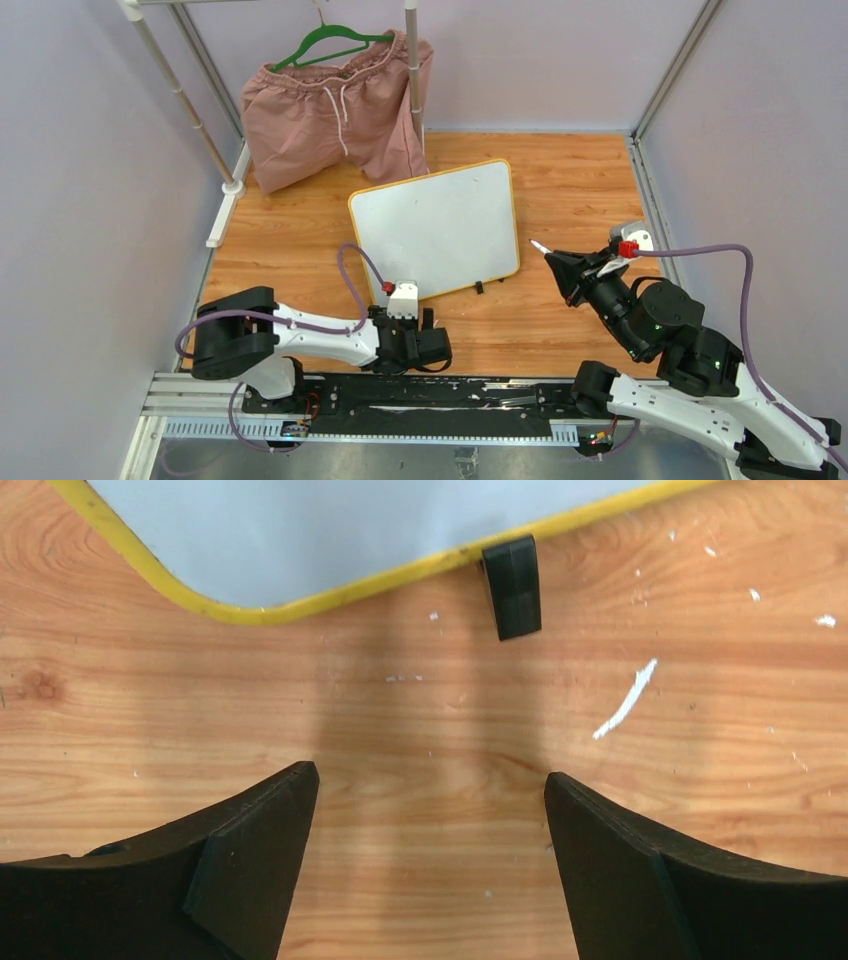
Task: Write a sentence on the whiteboard
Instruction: Move the whiteboard to the center of the board.
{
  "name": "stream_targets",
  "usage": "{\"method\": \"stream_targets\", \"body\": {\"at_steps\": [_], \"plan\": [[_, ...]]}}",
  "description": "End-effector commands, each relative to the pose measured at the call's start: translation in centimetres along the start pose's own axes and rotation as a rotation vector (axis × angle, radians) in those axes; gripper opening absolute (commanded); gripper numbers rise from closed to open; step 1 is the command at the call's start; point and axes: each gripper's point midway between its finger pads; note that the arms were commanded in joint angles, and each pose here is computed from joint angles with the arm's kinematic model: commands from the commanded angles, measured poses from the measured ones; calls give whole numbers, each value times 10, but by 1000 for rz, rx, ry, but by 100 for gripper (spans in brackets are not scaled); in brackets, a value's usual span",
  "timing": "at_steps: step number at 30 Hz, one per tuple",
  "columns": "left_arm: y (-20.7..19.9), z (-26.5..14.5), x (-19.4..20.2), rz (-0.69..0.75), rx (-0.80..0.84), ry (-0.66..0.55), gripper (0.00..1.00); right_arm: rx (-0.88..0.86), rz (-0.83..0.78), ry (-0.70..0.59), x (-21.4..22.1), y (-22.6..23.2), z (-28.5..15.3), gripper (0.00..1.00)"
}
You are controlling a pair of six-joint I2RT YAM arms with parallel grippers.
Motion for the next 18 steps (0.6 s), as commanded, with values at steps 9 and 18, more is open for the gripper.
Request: {"method": "stream_targets", "body": {"at_steps": [9,18], "plan": [[25,-48,-15,123,132,40,97,-33,1,-4,-2,9,4,0],[36,-96,-88,147,333,-119,100,-71,-14,15,2,21,12,0]]}}
Point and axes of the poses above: each gripper's point midway between its finger pads, its own z axis out along the fingers, its own y axis along the line the jaws close on, x = y × z, and after that the axes turned 12 degrees about -z, right-handed
